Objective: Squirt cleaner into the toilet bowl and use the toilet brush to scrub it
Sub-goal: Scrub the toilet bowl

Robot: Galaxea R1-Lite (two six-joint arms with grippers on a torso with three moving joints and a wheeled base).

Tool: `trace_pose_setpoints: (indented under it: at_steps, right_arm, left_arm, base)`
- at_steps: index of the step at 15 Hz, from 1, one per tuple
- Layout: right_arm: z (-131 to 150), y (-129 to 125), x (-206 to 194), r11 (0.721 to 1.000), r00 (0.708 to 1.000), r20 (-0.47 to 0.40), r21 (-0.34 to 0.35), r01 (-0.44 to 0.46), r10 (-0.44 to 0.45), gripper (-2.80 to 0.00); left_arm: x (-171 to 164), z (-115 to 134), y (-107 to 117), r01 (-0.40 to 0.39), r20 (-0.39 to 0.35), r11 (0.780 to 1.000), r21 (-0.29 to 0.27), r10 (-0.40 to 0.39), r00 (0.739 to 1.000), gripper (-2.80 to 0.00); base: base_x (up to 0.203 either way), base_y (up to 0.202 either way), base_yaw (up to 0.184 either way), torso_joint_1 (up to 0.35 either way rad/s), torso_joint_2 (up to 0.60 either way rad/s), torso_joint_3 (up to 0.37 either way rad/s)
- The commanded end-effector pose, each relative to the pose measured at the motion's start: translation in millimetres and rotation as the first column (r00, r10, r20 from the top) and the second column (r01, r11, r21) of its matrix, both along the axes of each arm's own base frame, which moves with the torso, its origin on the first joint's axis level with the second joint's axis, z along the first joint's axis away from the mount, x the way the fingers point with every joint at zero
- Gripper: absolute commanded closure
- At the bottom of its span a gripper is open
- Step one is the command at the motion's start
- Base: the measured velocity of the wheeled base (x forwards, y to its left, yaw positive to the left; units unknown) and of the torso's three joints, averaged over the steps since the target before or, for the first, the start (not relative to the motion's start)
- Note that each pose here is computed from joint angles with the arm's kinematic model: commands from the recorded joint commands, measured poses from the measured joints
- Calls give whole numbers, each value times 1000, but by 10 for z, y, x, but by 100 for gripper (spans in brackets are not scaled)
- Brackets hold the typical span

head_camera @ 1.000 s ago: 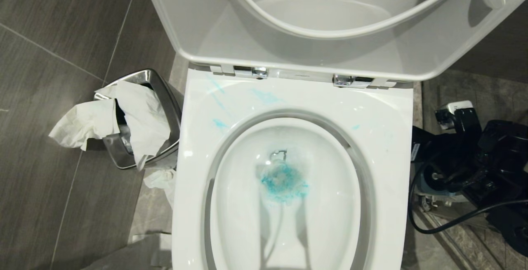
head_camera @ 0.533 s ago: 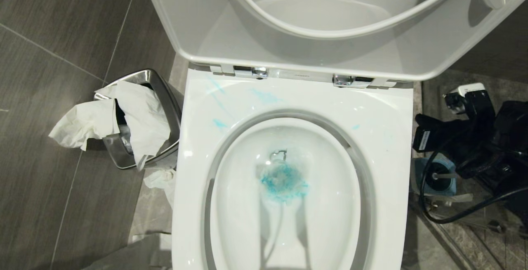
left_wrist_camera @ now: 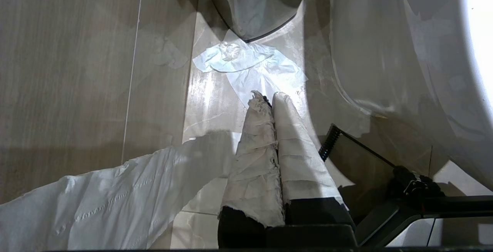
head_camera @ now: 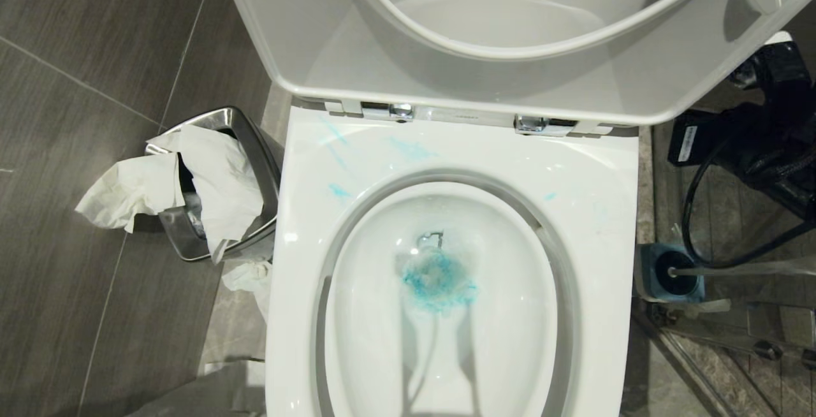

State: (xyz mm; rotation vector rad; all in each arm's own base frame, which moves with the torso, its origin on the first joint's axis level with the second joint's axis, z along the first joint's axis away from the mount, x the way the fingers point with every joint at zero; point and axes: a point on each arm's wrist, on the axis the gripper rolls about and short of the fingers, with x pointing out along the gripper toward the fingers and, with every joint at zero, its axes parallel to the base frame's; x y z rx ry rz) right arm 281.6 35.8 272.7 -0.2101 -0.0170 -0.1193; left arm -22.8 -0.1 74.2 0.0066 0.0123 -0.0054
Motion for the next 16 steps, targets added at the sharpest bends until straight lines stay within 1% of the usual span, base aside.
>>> trace_pose_setpoints:
  at_steps: [1, 3, 5, 6, 7, 9, 11, 13, 14, 16]
  right_arm:
    - [230, -11, -97, 999, 999, 32, -47, 2, -1, 0]
    - [388, -28, -239, 997, 1000, -12, -77, -6, 5, 0]
    - [537, -70, -478, 996, 995, -96, -86, -24, 16, 0]
    - [584, -101, -624, 996, 990, -137, -81, -39, 28, 0]
    - [632, -139, -765, 996, 987, -152, -65, -59, 48, 0]
    - [655, -249, -939, 994, 977, -184, -12, -112, 108, 0]
    - [641, -390, -1084, 983, 958, -222, 46, -178, 184, 0]
    - [597, -503, -1273, 957, 919, -269, 118, -266, 288, 0]
    - [563, -550, -1382, 948, 904, -293, 157, -278, 313, 0]
    - [474, -566, -1642, 915, 864, -315, 235, -329, 392, 0]
  left_arm:
    - [0, 0, 0, 1, 0, 1000, 0, -1, 1000, 0]
    - [0, 0, 0, 1, 0, 1000, 1, -1, 1000, 0]
    - [0, 0, 0, 1, 0, 1000, 1, -1, 1000, 0]
    - [0, 0, 0, 1, 0, 1000, 0, -1, 1000, 0]
    - [0, 0, 0, 1, 0, 1000, 0, -1, 1000, 0]
    - [0, 0, 0, 1, 0, 1000, 0, -1, 1000, 0]
    - [0, 0, 0, 1, 0, 1000, 0, -1, 1000, 0]
    - [0, 0, 0, 1, 0, 1000, 0, -1, 1000, 0]
    - [0, 0, 0, 1, 0, 1000, 0, -1, 1000, 0]
    - [0, 0, 0, 1, 0, 1000, 0, -1, 1000, 0]
  base:
    - [0, 0, 0, 0, 0, 0]
    - [0, 0, 0, 0, 0, 0]
    - [0, 0, 0, 0, 0, 0]
    - [0, 0, 0, 0, 0, 0]
    - [0, 0, 0, 0, 0, 0]
    - [0, 0, 0, 0, 0, 0]
    - [0, 0, 0, 0, 0, 0]
    - [0, 0, 0, 0, 0, 0]
    - [0, 0, 0, 0, 0, 0]
    - [0, 0, 0, 0, 0, 0]
